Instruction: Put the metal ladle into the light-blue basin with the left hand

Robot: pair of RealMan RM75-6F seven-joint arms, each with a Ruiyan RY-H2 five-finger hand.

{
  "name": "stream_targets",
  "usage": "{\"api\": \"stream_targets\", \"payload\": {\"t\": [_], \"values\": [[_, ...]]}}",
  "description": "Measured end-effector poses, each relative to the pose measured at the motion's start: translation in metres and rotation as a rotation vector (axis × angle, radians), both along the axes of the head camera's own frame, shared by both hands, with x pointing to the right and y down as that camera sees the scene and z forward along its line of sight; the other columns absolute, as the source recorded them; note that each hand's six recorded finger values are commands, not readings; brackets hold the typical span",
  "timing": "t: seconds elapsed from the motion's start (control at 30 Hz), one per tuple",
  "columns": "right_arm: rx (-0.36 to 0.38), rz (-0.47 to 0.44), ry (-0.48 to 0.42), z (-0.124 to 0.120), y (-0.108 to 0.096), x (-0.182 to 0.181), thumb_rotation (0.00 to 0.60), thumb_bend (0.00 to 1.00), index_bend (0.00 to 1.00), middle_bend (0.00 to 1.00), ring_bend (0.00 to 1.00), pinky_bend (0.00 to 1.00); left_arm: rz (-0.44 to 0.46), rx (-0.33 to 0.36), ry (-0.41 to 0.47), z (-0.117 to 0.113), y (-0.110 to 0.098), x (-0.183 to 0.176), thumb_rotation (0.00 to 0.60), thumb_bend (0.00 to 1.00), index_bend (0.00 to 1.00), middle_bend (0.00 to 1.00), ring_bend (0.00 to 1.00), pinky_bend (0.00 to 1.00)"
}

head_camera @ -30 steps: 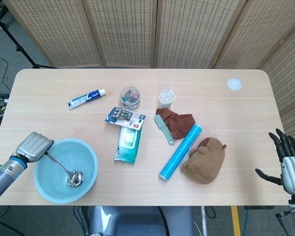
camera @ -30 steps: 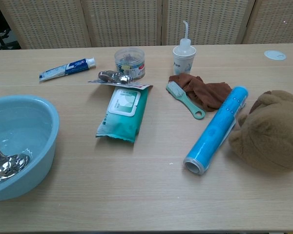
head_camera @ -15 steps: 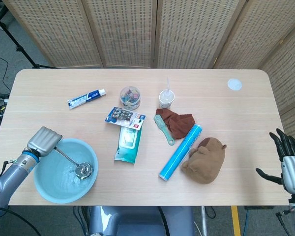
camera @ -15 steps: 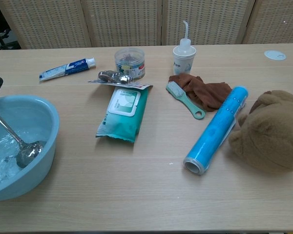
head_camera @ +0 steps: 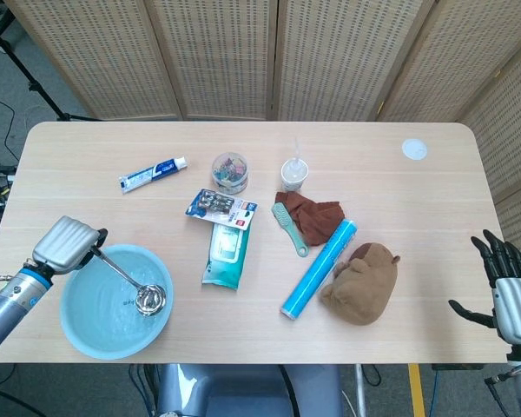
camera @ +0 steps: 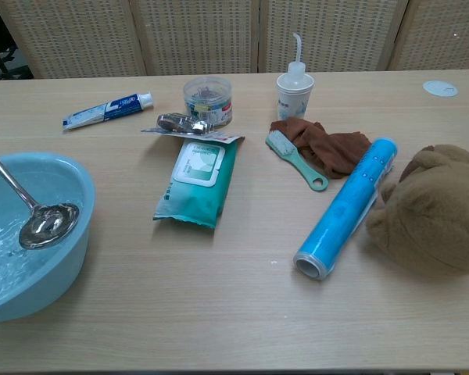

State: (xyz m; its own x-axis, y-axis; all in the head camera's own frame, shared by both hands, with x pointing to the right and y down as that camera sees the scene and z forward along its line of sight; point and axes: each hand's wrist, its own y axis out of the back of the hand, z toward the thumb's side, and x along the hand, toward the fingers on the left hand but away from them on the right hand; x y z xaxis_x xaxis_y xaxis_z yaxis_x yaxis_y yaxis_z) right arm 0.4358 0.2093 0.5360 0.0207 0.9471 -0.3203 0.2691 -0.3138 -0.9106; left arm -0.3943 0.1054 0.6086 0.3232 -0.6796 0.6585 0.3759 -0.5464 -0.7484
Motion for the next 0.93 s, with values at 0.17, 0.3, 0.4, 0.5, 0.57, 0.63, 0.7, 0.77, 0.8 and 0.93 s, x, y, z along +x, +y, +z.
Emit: {"api": "stream_targets", "payload": {"t": [0.17, 0.3, 0.4, 0.5, 0.57, 0.63, 0.7, 0.77, 0.8, 0.93], "values": [[-0.006, -0.006, -0.002, 0.001, 0.002, -0.003, 0.600, 0.00, 0.00, 0.00, 0.00, 0.00, -0.004, 0.028, 0.013, -0.017, -0.002, -0.012, 0.600, 0.55, 0.90, 0.99, 0.95, 0.90], [-0.007, -0.008, -0.002, 0.001, 0.002, -0.004, 0.600, 0.00, 0.00, 0.00, 0.00, 0.00, -0.003, 0.040, 0.005, -0.028, -0.002, -0.019, 0.600, 0.55, 0.90, 0.99, 0.95, 0.90], [-0.009, -0.005, -0.002, 0.001, 0.002, -0.004, 0.600, 0.00, 0.00, 0.00, 0.00, 0.00, 0.002, 0.040, -0.012, -0.032, 0.000, -0.024, 0.600, 0.55, 0.90, 0.99, 0.95, 0.90], [-0.007, -0.006, -0.003, 0.000, 0.002, -0.004, 0.600, 0.00, 0.00, 0.00, 0.00, 0.00, 0.004, 0.043, -0.025, -0.037, 0.002, -0.028, 0.600, 0.55, 0.90, 0.99, 0.95, 0.90], [-0.005, -0.006, -0.005, -0.001, 0.002, -0.004, 0.600, 0.00, 0.00, 0.00, 0.00, 0.00, 0.003, 0.047, -0.029, -0.039, 0.003, -0.029, 0.600, 0.55, 0.90, 0.99, 0.95, 0.90], [-0.003, -0.006, -0.006, -0.001, 0.002, -0.005, 0.600, 0.00, 0.00, 0.00, 0.00, 0.00, 0.005, 0.053, -0.040, -0.042, 0.002, -0.032, 0.600, 0.55, 0.90, 0.99, 0.95, 0.90], [0.000, -0.006, -0.006, -0.002, 0.002, -0.005, 0.600, 0.00, 0.00, 0.00, 0.00, 0.00, 0.006, 0.055, -0.052, -0.043, 0.003, -0.035, 0.600, 0.55, 0.90, 0.98, 0.95, 0.90], [0.003, -0.008, -0.006, -0.003, 0.002, -0.005, 0.600, 0.00, 0.00, 0.00, 0.00, 0.00, 0.007, 0.051, -0.066, -0.044, 0.003, -0.037, 0.600, 0.55, 0.90, 0.98, 0.94, 0.90], [0.003, -0.008, -0.006, -0.003, 0.002, -0.005, 0.600, 0.00, 0.00, 0.00, 0.00, 0.00, 0.010, 0.051, -0.076, -0.045, 0.004, -0.037, 0.600, 0.55, 0.90, 0.98, 0.94, 0.90], [0.008, -0.007, -0.008, -0.004, 0.002, -0.006, 0.600, 0.00, 0.00, 0.00, 0.00, 0.00, 0.018, 0.058, -0.103, -0.051, 0.004, -0.039, 0.600, 0.55, 0.90, 0.98, 0.94, 0.90]]}}
